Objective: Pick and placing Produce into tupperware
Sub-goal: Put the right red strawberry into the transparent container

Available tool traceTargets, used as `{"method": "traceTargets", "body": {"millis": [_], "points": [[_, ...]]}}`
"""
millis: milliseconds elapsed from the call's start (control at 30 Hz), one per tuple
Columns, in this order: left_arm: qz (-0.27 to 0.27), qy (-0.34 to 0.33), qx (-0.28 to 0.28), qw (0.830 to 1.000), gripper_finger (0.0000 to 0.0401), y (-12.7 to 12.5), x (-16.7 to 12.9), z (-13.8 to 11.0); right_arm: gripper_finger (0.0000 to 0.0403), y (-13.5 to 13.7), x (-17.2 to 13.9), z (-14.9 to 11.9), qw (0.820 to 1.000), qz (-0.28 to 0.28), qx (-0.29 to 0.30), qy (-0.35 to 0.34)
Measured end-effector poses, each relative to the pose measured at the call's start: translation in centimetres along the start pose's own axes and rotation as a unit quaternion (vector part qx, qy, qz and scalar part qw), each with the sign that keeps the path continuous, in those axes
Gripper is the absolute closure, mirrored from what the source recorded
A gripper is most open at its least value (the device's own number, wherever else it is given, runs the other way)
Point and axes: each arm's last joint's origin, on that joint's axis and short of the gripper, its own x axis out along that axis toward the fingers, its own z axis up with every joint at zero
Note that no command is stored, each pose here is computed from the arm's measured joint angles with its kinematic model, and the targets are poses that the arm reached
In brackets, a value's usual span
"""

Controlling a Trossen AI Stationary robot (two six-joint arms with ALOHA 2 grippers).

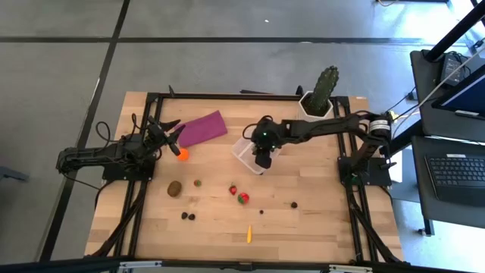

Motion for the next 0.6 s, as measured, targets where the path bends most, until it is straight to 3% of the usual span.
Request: {"method": "traceTargets", "body": {"millis": [333, 600], "points": [[0.0, 0.0, 0.0, 1.0, 0.0277, 0.0, 0.0, 0.0, 0.0281, -0.5, 2.4, -1.3, 0.999, -0.011, 0.011, 0.047], [0.0, 0.0, 0.0, 1.0, 0.0277, 0.0, 0.0, 0.0, 0.0268, -0.4, 2.2, -1.1, 0.999, -0.01, 0.009, 0.038]]}}
